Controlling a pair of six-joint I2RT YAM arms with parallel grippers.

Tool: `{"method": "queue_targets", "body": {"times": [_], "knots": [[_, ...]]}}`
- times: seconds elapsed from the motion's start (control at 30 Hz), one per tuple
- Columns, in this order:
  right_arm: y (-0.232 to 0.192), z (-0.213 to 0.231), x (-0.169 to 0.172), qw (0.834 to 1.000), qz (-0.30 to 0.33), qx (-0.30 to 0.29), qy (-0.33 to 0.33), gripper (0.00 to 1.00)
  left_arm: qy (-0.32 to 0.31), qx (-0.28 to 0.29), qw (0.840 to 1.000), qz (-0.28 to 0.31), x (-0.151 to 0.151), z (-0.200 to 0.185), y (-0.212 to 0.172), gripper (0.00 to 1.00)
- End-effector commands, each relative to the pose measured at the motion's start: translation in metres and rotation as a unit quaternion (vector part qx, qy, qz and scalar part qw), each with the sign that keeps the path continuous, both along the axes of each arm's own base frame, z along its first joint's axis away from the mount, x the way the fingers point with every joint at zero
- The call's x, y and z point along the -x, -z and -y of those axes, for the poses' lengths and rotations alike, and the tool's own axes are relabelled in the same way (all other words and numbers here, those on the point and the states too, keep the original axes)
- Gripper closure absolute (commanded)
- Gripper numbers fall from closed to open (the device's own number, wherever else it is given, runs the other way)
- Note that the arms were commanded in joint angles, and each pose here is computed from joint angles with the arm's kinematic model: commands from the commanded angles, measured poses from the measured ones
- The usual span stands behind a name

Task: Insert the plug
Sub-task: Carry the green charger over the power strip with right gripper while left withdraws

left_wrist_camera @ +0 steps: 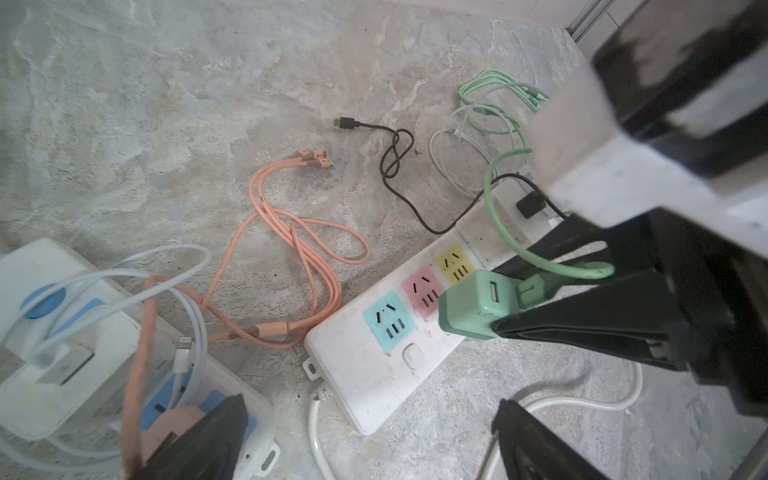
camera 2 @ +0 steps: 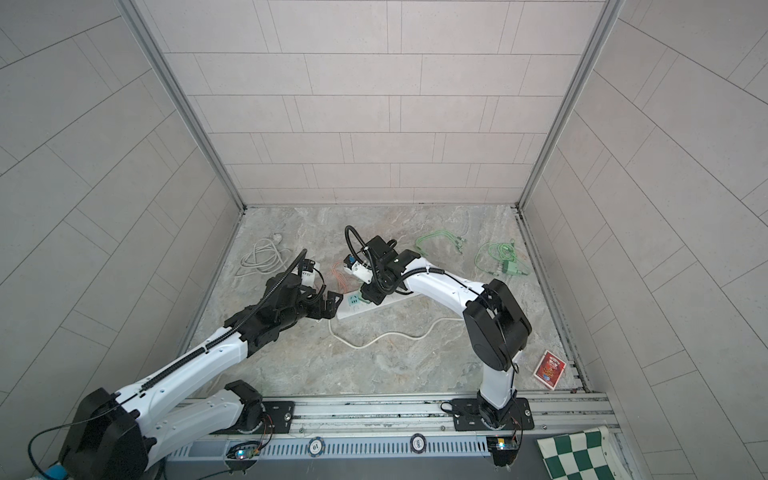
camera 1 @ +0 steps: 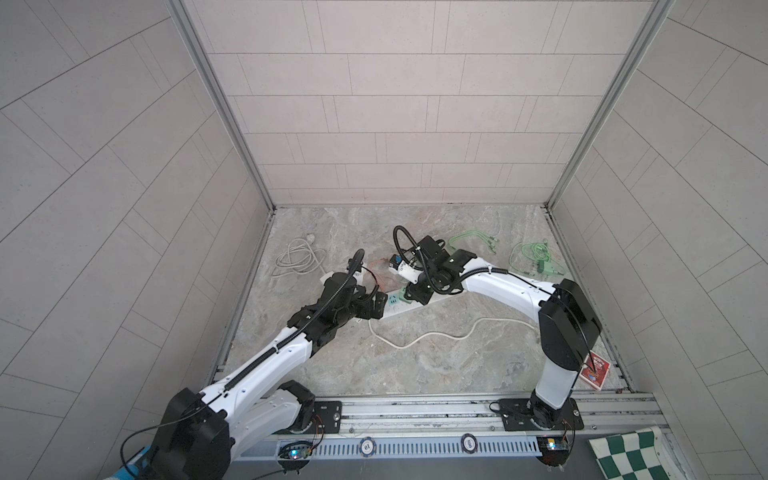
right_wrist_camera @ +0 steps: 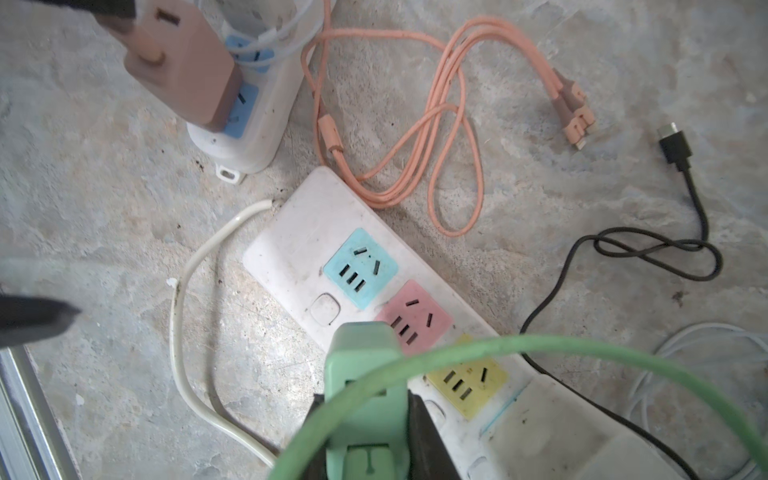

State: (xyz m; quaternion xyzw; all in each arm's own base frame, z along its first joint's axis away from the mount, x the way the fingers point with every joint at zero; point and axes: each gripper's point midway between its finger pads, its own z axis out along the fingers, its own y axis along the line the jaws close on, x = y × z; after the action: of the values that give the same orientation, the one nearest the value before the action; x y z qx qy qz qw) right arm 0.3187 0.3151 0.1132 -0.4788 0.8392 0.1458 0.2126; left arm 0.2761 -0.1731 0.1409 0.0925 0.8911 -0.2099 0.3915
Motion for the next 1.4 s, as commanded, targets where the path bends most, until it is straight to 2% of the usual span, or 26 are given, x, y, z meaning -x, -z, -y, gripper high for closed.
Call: {"method": "queue_targets", "body": {"times": [0.0, 0.13, 0.27, 0.57, 1.1, 1.37], "knots": [[0.001, 0.0, 0.004, 0.998, 0.011, 0.028, -0.054, 1.0, 0.015, 0.019, 1.0, -0.002, 0.004, 0.006, -0.001, 0.0], [-0.003, -0.003, 0.006, 0.996, 0.019, 0.023, -0.083, 1.0, 0.019, 0.02, 1.0, -0.002, 0.007, 0.006, -0.001, 0.0], [0.0, 0.003, 0.0, 0.994, 0.031, 0.047, -0.09, 1.0, 0.023, 0.023, 0.999, 0.004, 0.008, 0.006, -0.003, 0.0], [-0.005, 0.0, 0.003, 0.991, 0.041, 0.028, -0.125, 1.0, 0.038, 0.025, 0.999, -0.002, 0.011, 0.01, 0.003, 0.0], [-0.003, -0.009, -0.017, 0.987, 0.045, 0.007, -0.151, 1.0, 0.054, 0.024, 0.998, -0.018, 0.017, 0.014, 0.013, 0.01], [-0.002, -0.009, -0.017, 0.985, 0.042, 0.006, -0.166, 1.0, 0.063, 0.022, 0.998, -0.02, 0.015, 0.017, 0.016, 0.01]]}}
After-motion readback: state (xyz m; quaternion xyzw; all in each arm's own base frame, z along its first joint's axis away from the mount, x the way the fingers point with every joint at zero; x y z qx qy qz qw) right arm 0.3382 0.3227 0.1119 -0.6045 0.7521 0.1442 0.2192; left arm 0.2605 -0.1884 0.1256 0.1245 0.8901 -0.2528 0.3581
